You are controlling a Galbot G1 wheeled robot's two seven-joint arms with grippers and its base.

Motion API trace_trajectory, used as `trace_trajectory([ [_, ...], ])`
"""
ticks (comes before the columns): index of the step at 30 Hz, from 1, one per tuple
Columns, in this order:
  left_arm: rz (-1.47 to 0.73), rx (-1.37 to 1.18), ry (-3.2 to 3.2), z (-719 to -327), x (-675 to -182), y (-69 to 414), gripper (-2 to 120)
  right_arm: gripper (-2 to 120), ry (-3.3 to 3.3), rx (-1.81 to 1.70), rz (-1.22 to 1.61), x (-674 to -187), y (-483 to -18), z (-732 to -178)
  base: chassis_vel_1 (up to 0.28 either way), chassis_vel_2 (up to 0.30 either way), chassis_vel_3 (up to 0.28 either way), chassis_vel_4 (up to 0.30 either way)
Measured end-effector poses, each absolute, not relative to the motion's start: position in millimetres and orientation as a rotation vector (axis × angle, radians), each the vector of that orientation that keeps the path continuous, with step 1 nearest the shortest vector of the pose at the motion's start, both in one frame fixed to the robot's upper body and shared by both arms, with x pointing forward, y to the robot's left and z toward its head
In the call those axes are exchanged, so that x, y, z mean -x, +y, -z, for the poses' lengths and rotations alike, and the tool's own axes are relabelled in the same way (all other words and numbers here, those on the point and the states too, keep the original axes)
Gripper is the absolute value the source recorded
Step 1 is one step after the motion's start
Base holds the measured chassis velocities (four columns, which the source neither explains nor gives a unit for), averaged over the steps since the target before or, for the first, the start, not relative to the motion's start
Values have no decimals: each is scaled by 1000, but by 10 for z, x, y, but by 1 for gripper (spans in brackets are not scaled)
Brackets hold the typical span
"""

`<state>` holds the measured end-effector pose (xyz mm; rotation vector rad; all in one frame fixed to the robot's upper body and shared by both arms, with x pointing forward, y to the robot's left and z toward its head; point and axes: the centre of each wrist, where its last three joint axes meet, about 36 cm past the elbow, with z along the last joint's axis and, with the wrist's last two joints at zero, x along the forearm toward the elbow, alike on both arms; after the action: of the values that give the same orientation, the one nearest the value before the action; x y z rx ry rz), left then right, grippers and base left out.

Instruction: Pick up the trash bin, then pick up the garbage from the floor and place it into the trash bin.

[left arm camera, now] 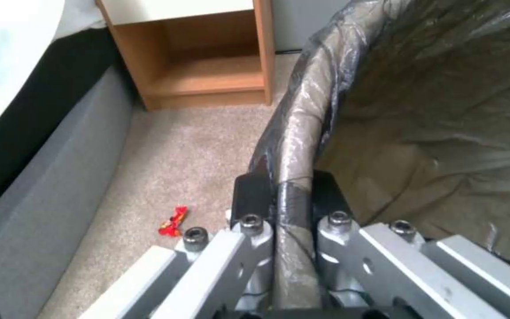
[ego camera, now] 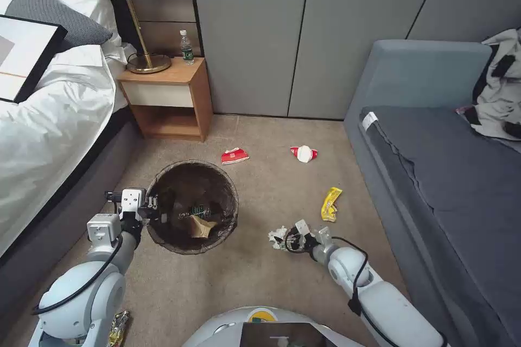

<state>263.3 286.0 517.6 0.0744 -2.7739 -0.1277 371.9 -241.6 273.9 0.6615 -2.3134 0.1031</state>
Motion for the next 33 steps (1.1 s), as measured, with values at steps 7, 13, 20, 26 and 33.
trace_trajectory([
  [7, 127, -74, -2774, -5168, -2641, 2864, 3, 100, -2284, -637, -132, -3833, -2319, -2533, 0, 0, 0, 0],
  [13, 128, -73, -2773, -5163, -2645, 2868, 3, 100, -2281, -626, -138, -3921, -2204, -2443, 0, 0, 0, 0],
  [20, 125, -71, -2774, -5162, -2648, 2863, 3, 100, -2270, -625, -154, -3971, -2138, -2373, 0, 0, 0, 0],
  [26, 122, -72, -2773, -5157, -2647, 2863, 3, 100, -2263, -621, -159, -4010, -2099, -2323, 0, 0, 0, 0],
  [33, 122, -74, -2772, -5151, -2646, 2863, 3, 100, -2241, -596, -166, -4047, -2102, -2172, 0, 0, 0, 0],
])
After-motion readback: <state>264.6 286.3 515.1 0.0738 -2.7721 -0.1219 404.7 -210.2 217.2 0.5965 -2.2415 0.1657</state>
